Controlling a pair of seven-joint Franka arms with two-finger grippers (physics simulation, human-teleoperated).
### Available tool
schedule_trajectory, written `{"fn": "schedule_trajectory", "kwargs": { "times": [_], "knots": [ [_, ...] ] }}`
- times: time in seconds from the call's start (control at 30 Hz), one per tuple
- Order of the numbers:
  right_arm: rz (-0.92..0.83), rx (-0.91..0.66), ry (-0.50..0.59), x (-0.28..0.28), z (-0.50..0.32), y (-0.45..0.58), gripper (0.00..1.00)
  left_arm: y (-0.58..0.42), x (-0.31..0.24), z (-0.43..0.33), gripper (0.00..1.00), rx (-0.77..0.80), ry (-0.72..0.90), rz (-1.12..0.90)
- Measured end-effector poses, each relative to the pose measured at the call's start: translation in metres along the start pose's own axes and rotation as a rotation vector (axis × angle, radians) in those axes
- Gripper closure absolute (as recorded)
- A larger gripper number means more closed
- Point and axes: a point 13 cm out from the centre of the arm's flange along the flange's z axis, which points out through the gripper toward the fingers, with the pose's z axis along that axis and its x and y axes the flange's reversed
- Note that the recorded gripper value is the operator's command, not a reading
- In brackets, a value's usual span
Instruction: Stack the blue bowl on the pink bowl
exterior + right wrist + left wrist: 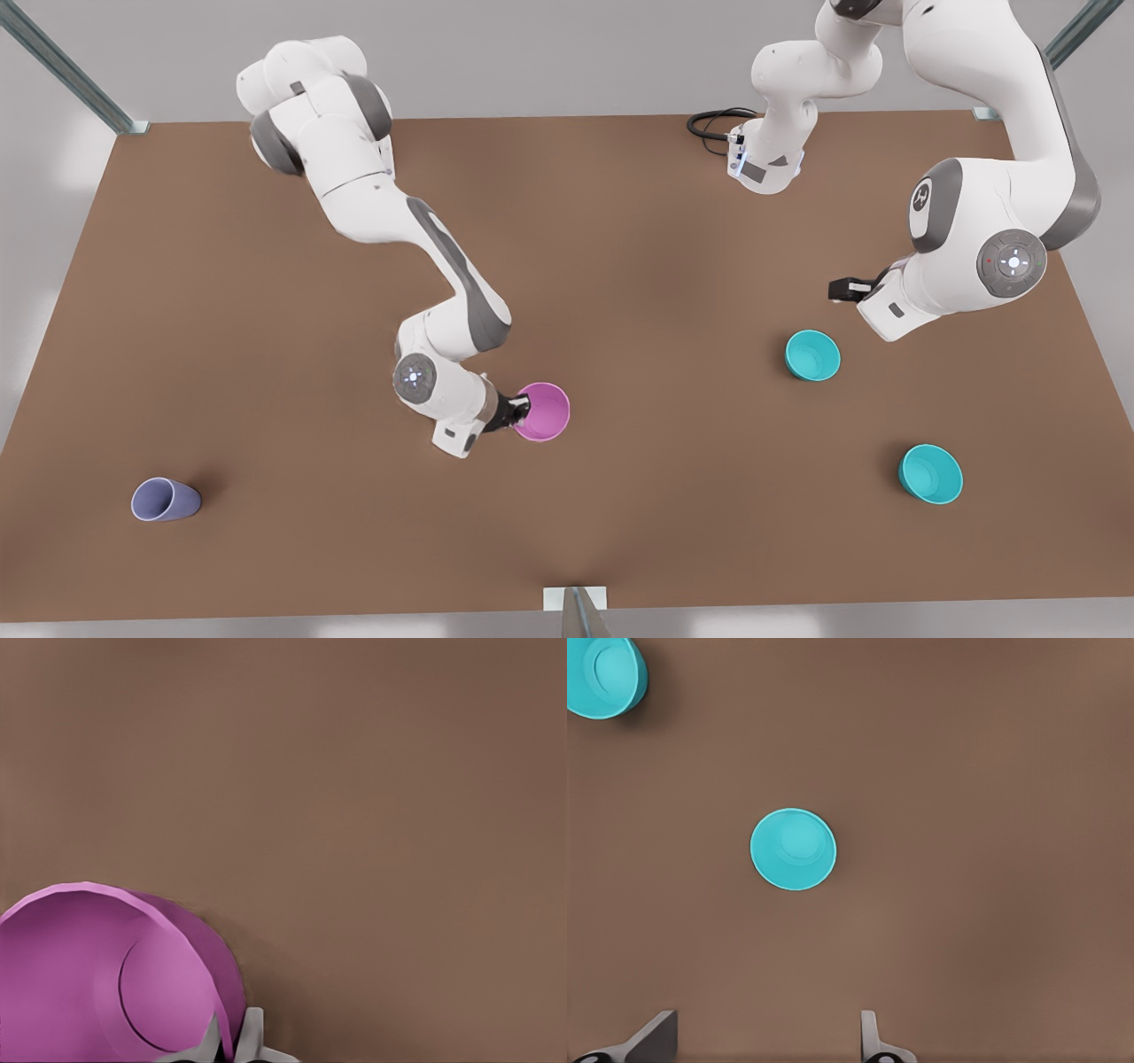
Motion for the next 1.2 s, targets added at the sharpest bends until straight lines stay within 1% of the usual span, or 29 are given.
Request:
{"fn": "schedule_trajectory", "kwargs": {
  "times": [0.13, 0.23, 0.27, 0.3, 0.37, 0.47, 0.53, 0.6, 0.7, 0.73, 0.8, 0.87, 0.93, 1.03, 1.07, 1.1, 1.13, 1.17, 1.2],
  "knots": [
    [0.054, -0.001, -0.006, 0.007, 0.062, 0.043, 0.79, 0.0, 0.0, 0.001, 0.0, 0.0, 0.002, -0.003],
    [0.118, -0.004, -0.024, 0.007, 0.08, 0.049, 0.79, 0.0, 0.003, 0.006, 0.0, 0.002, 0.019, -0.006],
    [0.141, -0.003, -0.028, 0.006, 0.083, 0.049, 0.58, 0.002, 0.002, 0.012, 0.0, 0.004, 0.031, -0.009],
    [0.163, -0.001, -0.034, 0.006, 0.087, 0.047, 0.0, 0.004, 0.0, 0.021, 0.0, 0.007, 0.046, -0.013],
    [0.208, 0.009, -0.05, 0.003, 0.09, 0.044, 0.0, 0.023, -0.002, 0.06, 0.0, 0.023, 0.095, -0.051],
    [0.276, 0.022, -0.077, -0.003, 0.082, 0.044, 0.0, 0.077, 0.008, 0.15, 0.0, 0.124, 0.158, -0.183],
    [0.322, 0.007, -0.103, -0.012, 0.056, 0.047, 0.0, 0.086, 0.005, 0.198, 0.0, 0.177, 0.152, -0.21],
    [0.39, 0.002, -0.111, -0.015, 0.02, 0.027, 0.0, 0.097, -0.005, 0.234, 0.0, 0.229, 0.113, -0.239],
    [0.51, 0.02, -0.094, -0.01, -0.055, -0.05, 0.0, 0.107, -0.034, 0.256, 0.0, 0.258, 0.01, -0.247],
    [0.547, 0.058, -0.088, -0.006, -0.082, -0.093, 0.0, 0.106, -0.04, 0.264, 0.0, 0.263, -0.011, -0.243],
    [0.624, 0.165, -0.064, 0.019, -0.143, -0.191, 0.0, 0.103, -0.05, 0.278, 0.0, 0.273, -0.043, -0.236],
    [0.667, 0.235, -0.042, 0.046, -0.211, -0.258, 0.0, 0.098, -0.062, 0.287, 0.0, 0.288, -0.077, -0.23],
    [0.657, 0.263, -0.029, 0.071, -0.282, -0.284, 0.0, 0.096, -0.07, 0.298, 0.0, 0.292, -0.093, -0.222],
    [0.552, 0.289, -0.044, 0.11, -0.399, -0.264, 0.0, 0.097, -0.077, 0.314, 0.0, 0.291, -0.103, -0.207],
    [0.527, 0.307, -0.029, 0.122, -0.418, -0.265, 0.0, 0.097, -0.078, 0.321, 0.02, 0.289, -0.101, -0.202],
    [0.516, 0.321, -0.01, 0.133, -0.43, -0.273, 0.0, 0.097, -0.079, 0.325, 0.31, 0.288, -0.102, -0.196],
    [0.506, 0.335, 0.009, 0.141, -0.439, -0.282, 0.0, 0.096, -0.08, 0.327, 0.57, 0.286, -0.104, -0.187],
    [0.486, 0.347, 0.025, 0.146, -0.446, -0.285, 0.0, 0.093, -0.082, 0.328, 0.69, 0.283, -0.107, -0.176],
    [0.465, 0.357, 0.046, 0.15, -0.449, -0.285, 0.0, 0.092, -0.083, 0.328, 0.76, 0.282, -0.111, -0.167]
  ]
}}
